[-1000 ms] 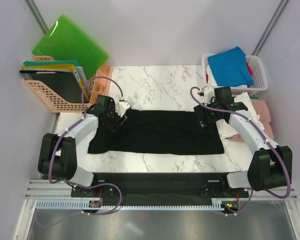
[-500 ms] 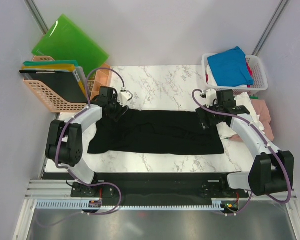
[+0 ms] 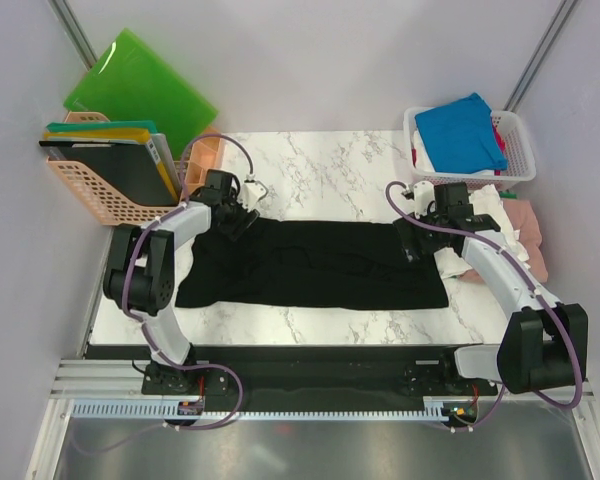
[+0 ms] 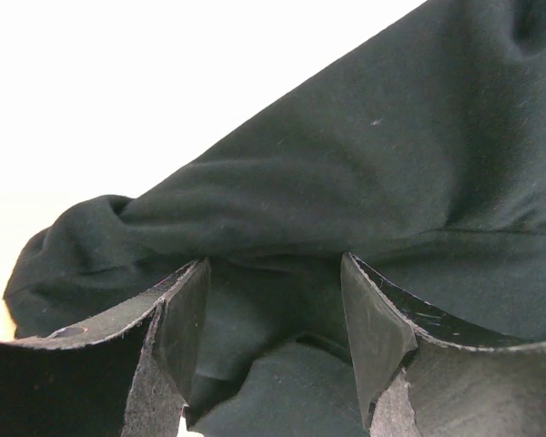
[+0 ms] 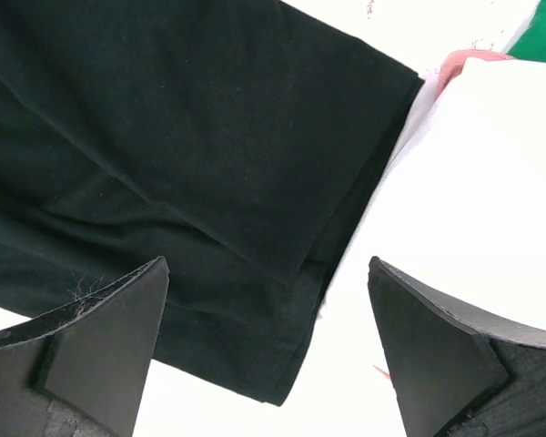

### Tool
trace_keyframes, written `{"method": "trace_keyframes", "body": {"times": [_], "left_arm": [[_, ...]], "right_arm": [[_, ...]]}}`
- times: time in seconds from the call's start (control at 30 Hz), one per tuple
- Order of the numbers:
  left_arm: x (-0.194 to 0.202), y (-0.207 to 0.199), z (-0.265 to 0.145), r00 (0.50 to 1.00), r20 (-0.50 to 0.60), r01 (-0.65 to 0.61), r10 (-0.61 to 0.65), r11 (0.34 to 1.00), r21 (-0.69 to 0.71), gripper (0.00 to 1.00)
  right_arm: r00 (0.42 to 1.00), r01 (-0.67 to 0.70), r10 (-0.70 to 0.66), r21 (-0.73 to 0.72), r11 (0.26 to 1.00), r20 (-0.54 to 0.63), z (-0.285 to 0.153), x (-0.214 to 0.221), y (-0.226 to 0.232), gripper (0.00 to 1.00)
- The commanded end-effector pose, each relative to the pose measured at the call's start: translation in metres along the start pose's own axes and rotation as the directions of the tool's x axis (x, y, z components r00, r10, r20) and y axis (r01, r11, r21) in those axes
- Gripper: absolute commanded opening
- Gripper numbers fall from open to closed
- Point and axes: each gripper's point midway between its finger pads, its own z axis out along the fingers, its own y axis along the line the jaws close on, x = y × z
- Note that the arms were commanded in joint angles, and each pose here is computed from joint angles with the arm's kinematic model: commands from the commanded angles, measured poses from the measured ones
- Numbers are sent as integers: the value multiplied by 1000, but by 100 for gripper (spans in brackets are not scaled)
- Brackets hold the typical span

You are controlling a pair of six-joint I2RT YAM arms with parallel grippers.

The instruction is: Fold and stack the t-shirts

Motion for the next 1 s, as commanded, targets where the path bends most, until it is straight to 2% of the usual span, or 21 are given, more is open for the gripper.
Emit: {"method": "trace_keyframes", "body": {"times": [0.0, 0.37, 0.63, 0.77, 0.87, 0.97], "left_arm": [[-8, 25, -28, 998, 38, -53, 57, 994, -96, 66], [14, 28, -79, 998, 40, -39, 46, 989, -144, 66], [21, 8, -98, 997, 72, 9, -2, 995, -99, 66], [21, -12, -94, 996, 80, 39, -39, 999, -1, 67], [19, -16, -91, 996, 47, 78, -80, 996, 51, 67], [9, -8, -100, 995, 55, 82, -84, 996, 36, 67]], "right_arm": [[1000, 8, -8, 8, 1000, 30, 0, -6, -3, 98], [1000, -4, 5, -17, 1000, 29, 7, -9, 0, 98], [999, 1, 0, -14, 1000, 41, 2, -8, 1, 98], [999, 2, 0, -34, 999, 46, 2, -6, 5, 98], [999, -1, 4, -39, 999, 52, 2, -4, 6, 98], [998, 0, 2, -46, 999, 57, 3, -3, 8, 98]]}}
